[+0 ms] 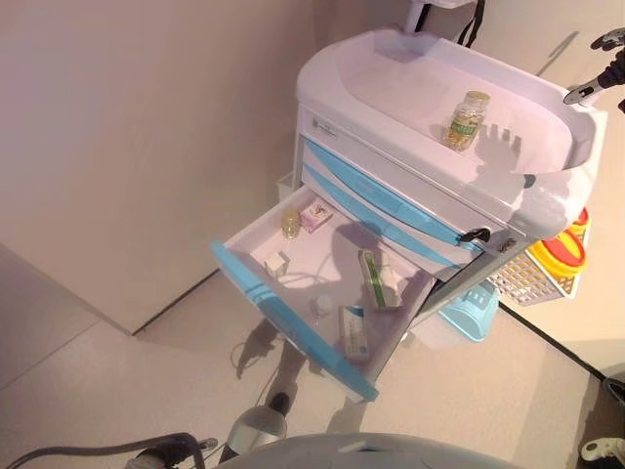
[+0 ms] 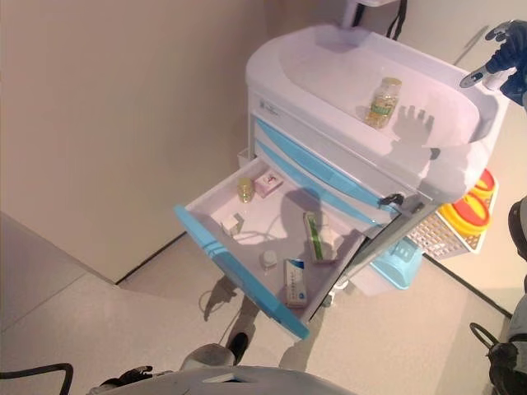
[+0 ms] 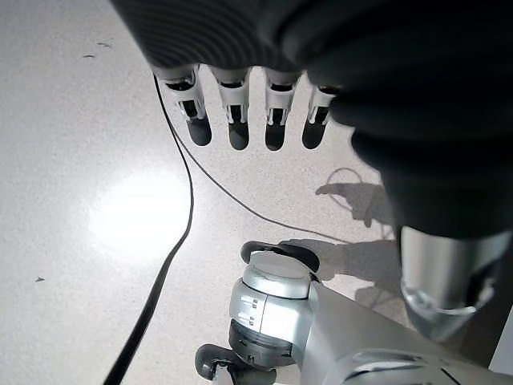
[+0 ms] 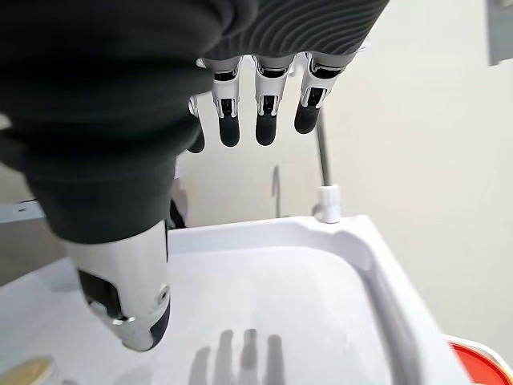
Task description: Open the drawer and pick up the medicine
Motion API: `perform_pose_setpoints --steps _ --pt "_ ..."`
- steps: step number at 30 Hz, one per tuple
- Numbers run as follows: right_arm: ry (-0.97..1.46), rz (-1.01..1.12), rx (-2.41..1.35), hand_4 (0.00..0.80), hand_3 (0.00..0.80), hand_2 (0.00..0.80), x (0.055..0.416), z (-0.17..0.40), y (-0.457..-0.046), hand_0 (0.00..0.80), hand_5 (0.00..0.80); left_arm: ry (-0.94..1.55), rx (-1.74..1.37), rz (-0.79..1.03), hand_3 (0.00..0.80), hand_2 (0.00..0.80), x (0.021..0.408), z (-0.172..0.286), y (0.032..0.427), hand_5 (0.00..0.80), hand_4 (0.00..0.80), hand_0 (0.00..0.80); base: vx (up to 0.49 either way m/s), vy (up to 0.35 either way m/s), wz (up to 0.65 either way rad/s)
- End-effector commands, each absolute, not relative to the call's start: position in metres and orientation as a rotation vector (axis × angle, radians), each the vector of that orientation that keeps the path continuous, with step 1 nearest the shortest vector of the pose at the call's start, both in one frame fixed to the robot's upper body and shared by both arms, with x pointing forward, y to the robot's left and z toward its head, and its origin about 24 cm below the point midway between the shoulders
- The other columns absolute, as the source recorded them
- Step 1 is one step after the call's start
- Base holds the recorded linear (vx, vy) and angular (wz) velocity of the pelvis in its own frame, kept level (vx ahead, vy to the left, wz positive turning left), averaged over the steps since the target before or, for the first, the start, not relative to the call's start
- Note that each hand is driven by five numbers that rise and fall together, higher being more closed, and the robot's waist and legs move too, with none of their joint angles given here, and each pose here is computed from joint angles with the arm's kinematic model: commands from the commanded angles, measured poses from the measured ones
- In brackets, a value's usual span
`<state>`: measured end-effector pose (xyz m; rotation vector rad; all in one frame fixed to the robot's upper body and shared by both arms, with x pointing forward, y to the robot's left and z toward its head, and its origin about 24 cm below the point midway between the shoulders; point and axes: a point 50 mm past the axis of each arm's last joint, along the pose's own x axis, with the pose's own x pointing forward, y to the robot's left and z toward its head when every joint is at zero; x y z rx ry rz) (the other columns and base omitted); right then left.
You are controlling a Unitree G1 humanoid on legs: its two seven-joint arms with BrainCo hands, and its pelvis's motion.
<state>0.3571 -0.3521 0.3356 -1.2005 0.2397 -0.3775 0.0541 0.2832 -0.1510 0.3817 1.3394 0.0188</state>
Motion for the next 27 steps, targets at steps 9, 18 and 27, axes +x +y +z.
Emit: perform_pose_setpoints --steps 9,18,27 --pt "-0.118 -0.658 -0.997 0.0 0.0 0.0 0.323 0.376 -0.372 0.0 0.0 1.395 0.483 -0.104 0.0 0.0 0.044 -0.154 0.282 0.0 0.0 0.0 -0.035 -0.035 -0.24" --pt "0.014 -0.507 -0.722 0.0 0.0 0.0 0.324 0.231 -0.379 0.0 0.0 1.346 0.501 -0.167 0.0 0.0 0.066 -0.154 0.272 0.0 0.0 0.0 -0.035 -0.049 -0.33" --pt "0.204 -0.236 -0.509 0.0 0.0 0.0 0.284 0.056 -0.323 0.0 0.0 1.312 0.498 -0.22 0.0 0.0 0.074 -0.157 0.258 0.0 0.0 0.0 -0.005 -0.07 -0.32"
